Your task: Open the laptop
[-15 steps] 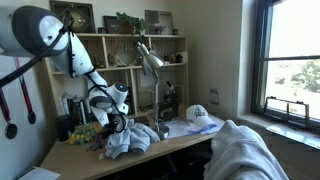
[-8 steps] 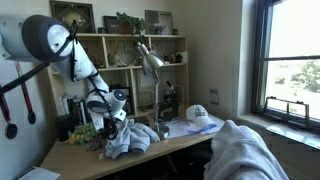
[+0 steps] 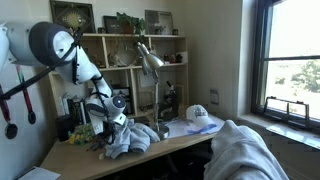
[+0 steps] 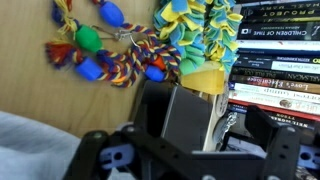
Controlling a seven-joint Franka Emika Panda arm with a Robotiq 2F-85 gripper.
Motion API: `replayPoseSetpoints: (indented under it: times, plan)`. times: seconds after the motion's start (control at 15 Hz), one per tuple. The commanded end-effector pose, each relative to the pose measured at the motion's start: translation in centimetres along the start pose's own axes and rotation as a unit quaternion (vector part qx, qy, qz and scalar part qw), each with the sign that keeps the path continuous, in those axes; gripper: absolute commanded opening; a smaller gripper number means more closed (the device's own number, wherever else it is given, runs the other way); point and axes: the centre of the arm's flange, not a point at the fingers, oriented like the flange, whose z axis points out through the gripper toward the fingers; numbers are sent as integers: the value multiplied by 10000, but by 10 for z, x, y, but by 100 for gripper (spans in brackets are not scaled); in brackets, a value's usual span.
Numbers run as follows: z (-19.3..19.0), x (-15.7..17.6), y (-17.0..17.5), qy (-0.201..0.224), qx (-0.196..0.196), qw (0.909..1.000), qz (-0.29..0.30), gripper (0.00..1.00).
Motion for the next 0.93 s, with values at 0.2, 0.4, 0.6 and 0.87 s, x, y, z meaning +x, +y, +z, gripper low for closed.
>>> replayPoseSetpoints:
  times: [0.2, 0.4, 0.6, 0.87]
  plan:
    - [7, 5, 2, 78, 102, 9999, -43, 100]
    - [10, 6, 9, 38, 82, 10000, -1, 100]
    - [12, 7, 22, 57, 233, 9997, 27, 100]
    - [15, 11, 31, 124, 398, 9991, 64, 100]
